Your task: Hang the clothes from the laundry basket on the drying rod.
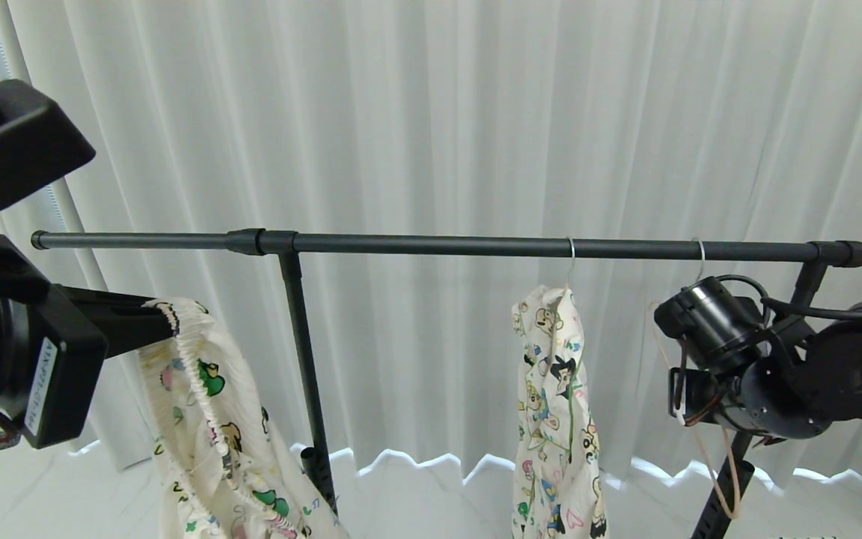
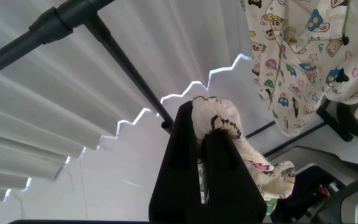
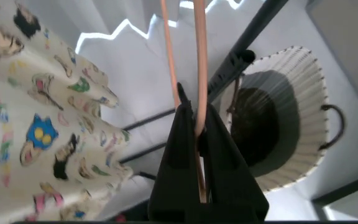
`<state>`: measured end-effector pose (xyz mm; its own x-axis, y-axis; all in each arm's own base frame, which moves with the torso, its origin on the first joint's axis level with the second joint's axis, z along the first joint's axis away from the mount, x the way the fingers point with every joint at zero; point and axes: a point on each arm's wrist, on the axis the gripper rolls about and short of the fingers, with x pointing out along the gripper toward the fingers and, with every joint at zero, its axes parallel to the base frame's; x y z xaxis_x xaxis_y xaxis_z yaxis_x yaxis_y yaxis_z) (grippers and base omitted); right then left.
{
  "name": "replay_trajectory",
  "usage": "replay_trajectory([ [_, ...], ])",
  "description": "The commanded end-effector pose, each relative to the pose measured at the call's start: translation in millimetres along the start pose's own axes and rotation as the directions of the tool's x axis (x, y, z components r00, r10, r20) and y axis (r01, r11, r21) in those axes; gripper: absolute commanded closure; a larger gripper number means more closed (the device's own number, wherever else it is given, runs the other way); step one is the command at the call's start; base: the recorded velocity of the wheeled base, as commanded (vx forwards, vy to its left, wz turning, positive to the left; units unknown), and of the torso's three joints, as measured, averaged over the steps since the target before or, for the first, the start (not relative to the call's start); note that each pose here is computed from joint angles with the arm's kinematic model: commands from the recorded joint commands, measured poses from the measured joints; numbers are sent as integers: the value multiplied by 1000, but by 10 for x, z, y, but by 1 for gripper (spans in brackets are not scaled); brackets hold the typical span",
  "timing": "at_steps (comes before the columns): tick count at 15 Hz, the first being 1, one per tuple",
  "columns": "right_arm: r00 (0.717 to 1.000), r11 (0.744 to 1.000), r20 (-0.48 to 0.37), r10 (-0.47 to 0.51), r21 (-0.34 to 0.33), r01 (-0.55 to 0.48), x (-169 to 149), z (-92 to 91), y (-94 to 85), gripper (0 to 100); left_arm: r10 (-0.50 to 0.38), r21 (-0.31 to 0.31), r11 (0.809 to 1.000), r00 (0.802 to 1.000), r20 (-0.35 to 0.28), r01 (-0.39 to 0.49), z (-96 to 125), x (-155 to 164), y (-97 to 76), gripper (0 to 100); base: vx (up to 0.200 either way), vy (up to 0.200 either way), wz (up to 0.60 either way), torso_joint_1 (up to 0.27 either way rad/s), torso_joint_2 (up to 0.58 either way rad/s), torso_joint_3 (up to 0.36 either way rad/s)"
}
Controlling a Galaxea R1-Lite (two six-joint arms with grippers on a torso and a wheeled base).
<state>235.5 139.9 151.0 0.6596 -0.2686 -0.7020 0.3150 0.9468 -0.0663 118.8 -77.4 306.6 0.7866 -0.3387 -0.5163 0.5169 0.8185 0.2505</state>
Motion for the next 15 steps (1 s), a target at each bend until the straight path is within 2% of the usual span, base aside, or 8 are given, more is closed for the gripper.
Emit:
replay_trajectory([
  [1, 999, 999, 43, 32, -45, -30, -207, 52, -191, 100, 3, -1, 1000, 1000, 9, -3, 2, -28, 5, 100, 0, 0, 0, 0, 0, 0],
  [4, 994, 992, 91, 66, -109, -56, -324, 61, -310, 100, 5, -2, 1000, 1000, 20, -5, -11, -68, 10, 100, 0, 0, 0, 0, 0, 0],
  [6, 984, 990, 146, 98, -111, -82, -347, 81, -343, 100, 7, -4, 1000, 1000, 29, -7, -24, -104, 13, 100, 0, 0, 0, 0, 0, 0],
  [9, 975, 982, 189, 120, -170, -87, -432, 28, -480, 100, 8, -5, 1000, 999, 34, -8, -32, -126, 16, 100, 0, 0, 0, 0, 0, 0],
  [11, 958, 981, 245, 150, -161, -112, -523, 25, -565, 100, 8, -7, 1000, 999, 34, -8, -32, -126, 16, 100, 0, 0, 0, 0, 0, 0],
  [13, 940, 973, 283, 190, -185, -140, -629, -38, -707, 100, 9, -6, 1000, 999, 40, -9, -36, -147, 19, 100, 0, 0, 0, 0, 0, 0],
  [15, 921, 949, 295, 255, -260, -179, -752, -178, -915, 100, 9, -6, 1000, 999, 40, -9, -40, -149, 18, 100, 0, 0, 0, 0, 0, 0],
])
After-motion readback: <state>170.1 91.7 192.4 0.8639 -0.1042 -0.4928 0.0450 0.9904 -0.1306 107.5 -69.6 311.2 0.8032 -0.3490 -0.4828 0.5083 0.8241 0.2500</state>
